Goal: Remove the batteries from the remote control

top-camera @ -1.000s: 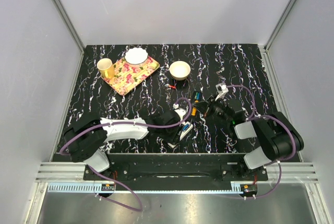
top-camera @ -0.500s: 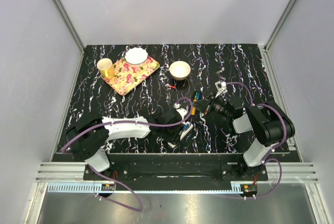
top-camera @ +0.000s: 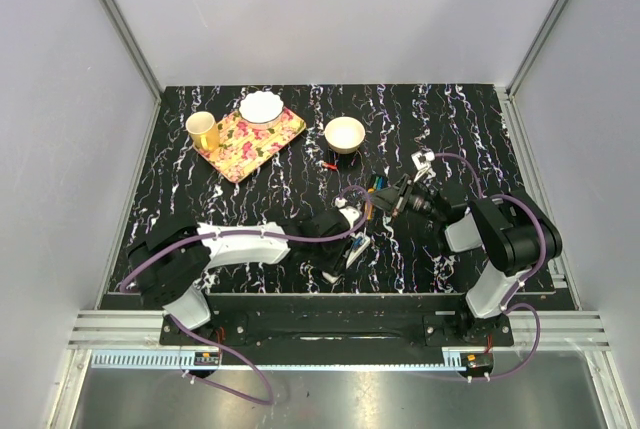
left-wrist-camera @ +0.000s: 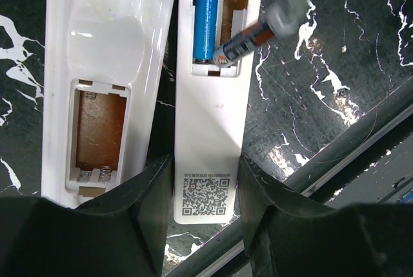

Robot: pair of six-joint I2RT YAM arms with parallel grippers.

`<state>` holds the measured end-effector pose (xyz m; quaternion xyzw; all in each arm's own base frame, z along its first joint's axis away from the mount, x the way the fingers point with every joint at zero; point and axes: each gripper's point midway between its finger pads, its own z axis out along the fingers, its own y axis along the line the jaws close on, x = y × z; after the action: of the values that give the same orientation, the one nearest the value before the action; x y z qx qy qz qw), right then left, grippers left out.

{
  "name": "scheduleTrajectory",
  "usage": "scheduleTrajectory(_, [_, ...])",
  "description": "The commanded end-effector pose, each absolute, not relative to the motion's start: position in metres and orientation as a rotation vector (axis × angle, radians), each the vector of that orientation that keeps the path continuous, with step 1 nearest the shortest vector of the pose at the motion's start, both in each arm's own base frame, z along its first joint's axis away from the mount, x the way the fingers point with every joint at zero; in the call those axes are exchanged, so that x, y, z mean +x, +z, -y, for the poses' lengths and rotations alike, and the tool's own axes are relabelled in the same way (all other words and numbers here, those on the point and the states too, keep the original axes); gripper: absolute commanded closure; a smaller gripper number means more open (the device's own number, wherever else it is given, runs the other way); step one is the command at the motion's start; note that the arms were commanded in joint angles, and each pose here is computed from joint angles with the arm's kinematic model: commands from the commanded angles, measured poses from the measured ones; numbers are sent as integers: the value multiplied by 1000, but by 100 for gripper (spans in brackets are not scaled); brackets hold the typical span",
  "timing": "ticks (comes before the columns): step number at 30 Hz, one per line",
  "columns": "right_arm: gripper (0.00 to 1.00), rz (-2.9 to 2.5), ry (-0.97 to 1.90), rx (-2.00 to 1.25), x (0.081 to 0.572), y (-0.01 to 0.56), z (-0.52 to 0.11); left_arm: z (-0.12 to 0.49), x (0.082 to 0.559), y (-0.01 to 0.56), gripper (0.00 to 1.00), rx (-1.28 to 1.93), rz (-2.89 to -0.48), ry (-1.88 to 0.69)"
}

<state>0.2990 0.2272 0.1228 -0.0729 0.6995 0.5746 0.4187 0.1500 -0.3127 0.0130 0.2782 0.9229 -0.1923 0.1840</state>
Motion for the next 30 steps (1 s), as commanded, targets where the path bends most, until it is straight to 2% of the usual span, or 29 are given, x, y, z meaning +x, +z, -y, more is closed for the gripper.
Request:
scheduleTrajectory(1, [100, -1819, 1597, -250, 268, 119, -241, 285, 152, -40, 100, 730, -2698, -344])
scheduleTrajectory(17, [100, -1839, 1554, -225, 272, 116, -238, 284, 153, -40, 100, 728, -2702, -336])
scheduleTrajectory(30, [100, -1825, 1233, -64, 295, 129, -208, 283, 154, -34, 100, 690, -2705, -319])
